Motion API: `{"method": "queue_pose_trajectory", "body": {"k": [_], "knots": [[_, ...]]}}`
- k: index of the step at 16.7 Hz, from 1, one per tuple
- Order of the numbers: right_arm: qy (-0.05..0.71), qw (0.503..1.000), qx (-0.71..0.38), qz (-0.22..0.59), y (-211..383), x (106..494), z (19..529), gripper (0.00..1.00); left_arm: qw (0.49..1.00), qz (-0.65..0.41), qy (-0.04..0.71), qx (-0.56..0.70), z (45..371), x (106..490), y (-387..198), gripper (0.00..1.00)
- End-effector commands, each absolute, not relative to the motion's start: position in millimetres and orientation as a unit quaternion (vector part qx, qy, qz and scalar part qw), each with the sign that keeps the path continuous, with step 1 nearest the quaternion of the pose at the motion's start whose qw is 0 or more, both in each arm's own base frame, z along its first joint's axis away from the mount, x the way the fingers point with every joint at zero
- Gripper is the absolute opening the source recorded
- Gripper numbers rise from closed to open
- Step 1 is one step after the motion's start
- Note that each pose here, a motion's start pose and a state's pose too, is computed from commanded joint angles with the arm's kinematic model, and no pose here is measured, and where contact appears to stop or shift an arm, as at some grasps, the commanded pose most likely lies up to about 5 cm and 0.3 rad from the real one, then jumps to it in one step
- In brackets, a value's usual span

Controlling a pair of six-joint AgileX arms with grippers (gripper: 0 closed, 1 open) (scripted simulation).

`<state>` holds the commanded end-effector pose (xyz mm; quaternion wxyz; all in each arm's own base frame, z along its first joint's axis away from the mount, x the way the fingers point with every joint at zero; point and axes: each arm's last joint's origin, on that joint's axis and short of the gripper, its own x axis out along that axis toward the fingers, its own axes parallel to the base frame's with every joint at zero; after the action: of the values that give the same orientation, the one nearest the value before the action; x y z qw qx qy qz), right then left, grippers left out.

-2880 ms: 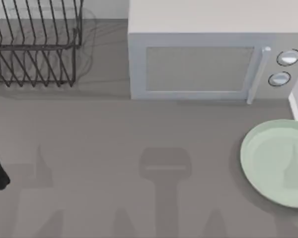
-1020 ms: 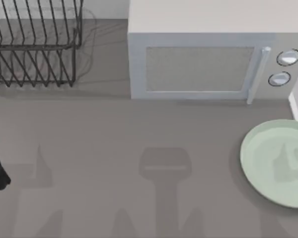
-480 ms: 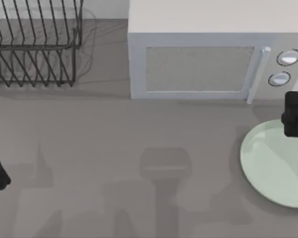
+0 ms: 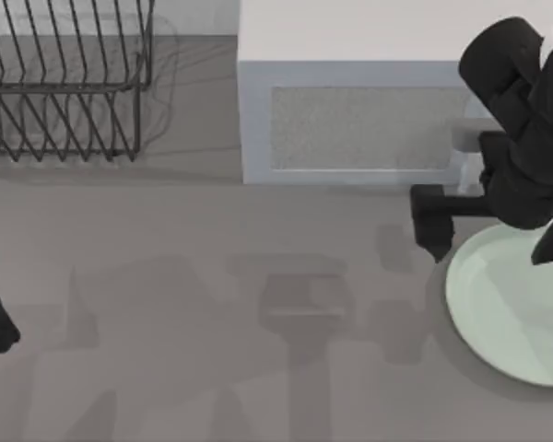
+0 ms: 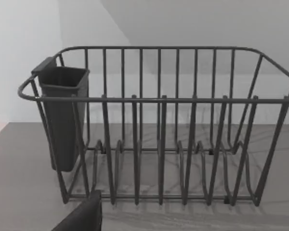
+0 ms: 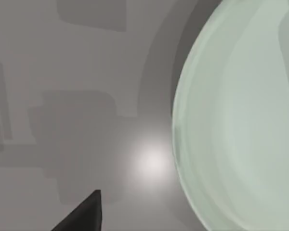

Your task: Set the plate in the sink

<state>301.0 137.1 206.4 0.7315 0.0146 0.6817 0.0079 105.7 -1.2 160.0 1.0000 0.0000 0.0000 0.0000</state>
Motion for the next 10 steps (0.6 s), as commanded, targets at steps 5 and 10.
{"method": "queue_pose_trajectory", "body": {"k": [5,10], "knots": [[0.707,0.707,0.004,-0.004,150.0,310.8,194.6,1.00,1.000,0.000,0.000,0.000,160.0,105.7,-1.2,1.00],[0.708,0.706,0.005,-0.005,148.3,311.3,189.1,1.00,1.000,0.000,0.000,0.000,160.0,105.7,-1.2,1.00]]}}
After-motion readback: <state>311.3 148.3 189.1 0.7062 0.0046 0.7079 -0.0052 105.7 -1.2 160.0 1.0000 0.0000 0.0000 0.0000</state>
